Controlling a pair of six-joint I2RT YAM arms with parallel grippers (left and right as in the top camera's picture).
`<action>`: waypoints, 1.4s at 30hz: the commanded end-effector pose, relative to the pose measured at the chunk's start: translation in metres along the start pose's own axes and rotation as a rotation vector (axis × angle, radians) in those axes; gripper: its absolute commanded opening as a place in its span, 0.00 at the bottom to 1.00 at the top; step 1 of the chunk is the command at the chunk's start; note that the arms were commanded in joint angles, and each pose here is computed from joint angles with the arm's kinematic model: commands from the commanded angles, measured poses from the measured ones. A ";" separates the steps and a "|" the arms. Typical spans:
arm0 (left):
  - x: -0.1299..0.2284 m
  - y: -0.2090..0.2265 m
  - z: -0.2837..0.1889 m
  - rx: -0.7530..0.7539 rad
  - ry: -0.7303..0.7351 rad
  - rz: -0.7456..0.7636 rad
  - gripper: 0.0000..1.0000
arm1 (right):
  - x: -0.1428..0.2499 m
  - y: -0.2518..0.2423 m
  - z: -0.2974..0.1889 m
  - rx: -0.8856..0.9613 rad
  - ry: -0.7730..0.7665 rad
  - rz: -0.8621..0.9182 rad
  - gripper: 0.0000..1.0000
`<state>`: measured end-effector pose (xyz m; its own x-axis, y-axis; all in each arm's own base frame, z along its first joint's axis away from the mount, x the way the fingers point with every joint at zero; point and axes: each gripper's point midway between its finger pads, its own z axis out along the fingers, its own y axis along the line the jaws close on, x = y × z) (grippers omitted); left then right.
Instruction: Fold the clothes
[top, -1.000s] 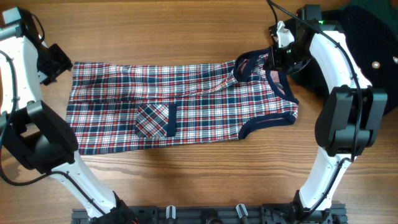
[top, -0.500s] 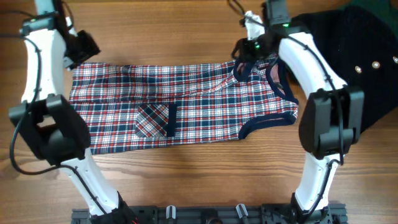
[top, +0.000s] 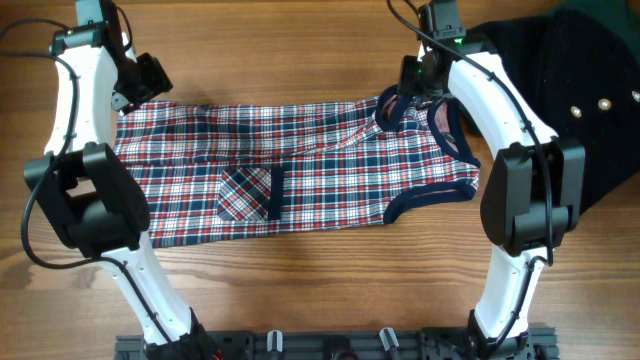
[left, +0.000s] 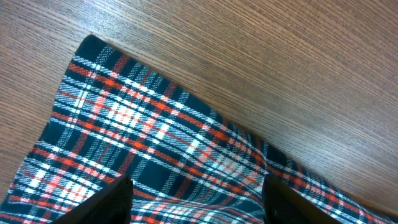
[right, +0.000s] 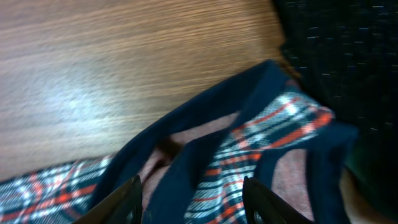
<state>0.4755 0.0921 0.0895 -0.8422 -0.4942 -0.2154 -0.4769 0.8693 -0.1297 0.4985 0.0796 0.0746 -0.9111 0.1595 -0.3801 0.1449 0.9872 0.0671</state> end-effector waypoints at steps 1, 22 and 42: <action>0.004 0.002 0.008 0.003 0.025 -0.006 0.66 | -0.004 -0.019 0.003 0.106 -0.035 0.113 0.51; 0.003 0.000 0.009 0.006 0.018 -0.003 0.72 | 0.004 -0.014 0.043 0.093 -0.002 0.145 0.33; 0.003 0.000 0.009 0.005 0.018 -0.002 0.72 | 0.009 -0.006 0.060 0.037 0.026 0.147 0.04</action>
<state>0.4765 0.0923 0.0897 -0.8413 -0.4940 -0.2193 -0.4764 0.8694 -0.1308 0.5136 0.0783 0.0158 -0.8812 0.3208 -0.3473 0.3070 0.9469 0.0956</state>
